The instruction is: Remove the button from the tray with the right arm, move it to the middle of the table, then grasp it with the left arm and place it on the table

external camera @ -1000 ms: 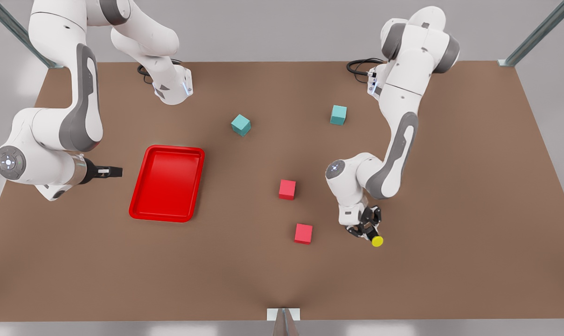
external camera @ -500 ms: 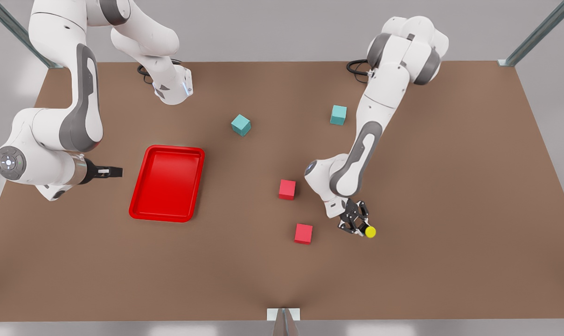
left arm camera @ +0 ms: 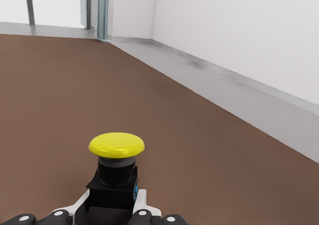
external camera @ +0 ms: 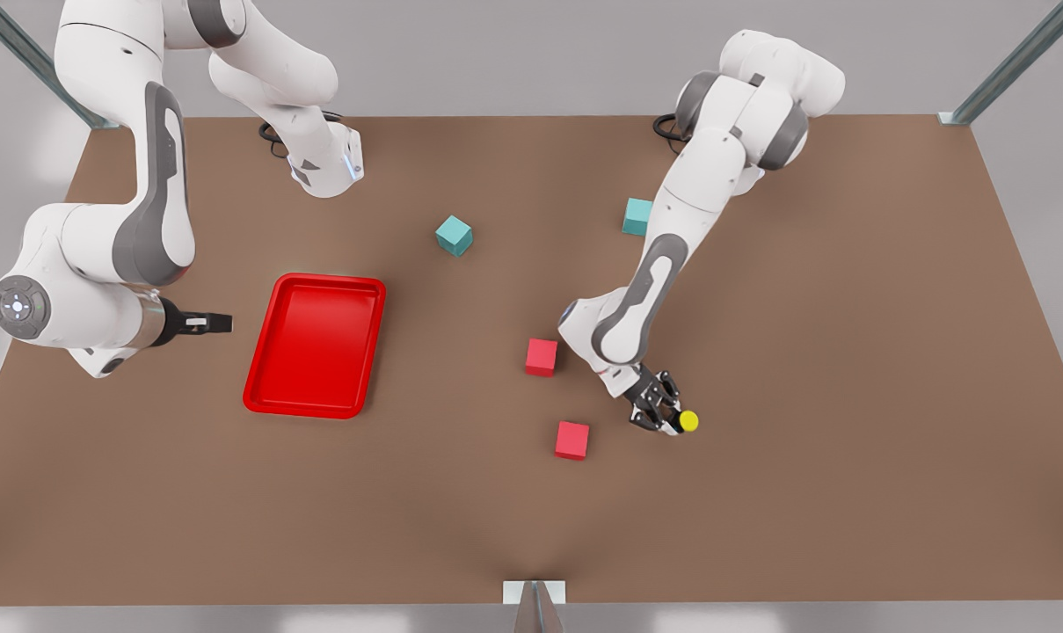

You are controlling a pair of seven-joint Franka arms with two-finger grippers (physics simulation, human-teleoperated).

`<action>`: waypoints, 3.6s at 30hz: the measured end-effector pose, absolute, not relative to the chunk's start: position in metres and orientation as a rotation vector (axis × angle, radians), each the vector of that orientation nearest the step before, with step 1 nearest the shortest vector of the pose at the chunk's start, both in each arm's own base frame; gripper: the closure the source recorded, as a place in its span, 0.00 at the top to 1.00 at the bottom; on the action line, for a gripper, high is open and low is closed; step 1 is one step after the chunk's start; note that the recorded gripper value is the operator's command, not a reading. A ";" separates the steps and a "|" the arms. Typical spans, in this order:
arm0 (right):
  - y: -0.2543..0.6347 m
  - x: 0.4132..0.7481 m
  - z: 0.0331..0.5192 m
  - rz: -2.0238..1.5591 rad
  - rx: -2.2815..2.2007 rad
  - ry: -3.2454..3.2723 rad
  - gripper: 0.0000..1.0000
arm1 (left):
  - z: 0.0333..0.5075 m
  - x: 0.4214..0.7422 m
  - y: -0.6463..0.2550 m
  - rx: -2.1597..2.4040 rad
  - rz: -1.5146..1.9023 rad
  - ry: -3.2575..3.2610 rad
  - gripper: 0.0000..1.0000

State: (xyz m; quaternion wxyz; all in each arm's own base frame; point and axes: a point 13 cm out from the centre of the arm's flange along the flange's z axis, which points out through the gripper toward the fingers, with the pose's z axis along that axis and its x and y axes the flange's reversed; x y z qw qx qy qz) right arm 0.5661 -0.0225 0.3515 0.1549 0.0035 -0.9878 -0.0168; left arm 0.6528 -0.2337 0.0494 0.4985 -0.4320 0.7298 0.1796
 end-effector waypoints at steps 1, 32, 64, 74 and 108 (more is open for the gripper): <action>-0.023 0.566 0.352 -0.048 0.009 -2.830 1.00 | 0.049 0.652 -0.234 -1.055 0.429 1.754 0.34; -0.021 0.565 0.353 -0.043 0.005 -2.829 1.00 | 0.029 0.638 -0.236 -1.111 0.368 1.595 0.34; -0.019 0.564 0.353 -0.041 -0.002 -2.823 1.00 | 0.077 0.638 -0.233 -1.083 0.379 1.553 1.00; -0.019 0.563 0.354 -0.040 -0.001 -2.822 1.00 | 0.223 0.650 -0.228 -1.230 0.303 1.518 1.00; -0.021 0.564 0.354 -0.041 -0.013 -2.819 1.00 | 0.431 0.601 -0.074 -0.759 -0.059 3.126 1.00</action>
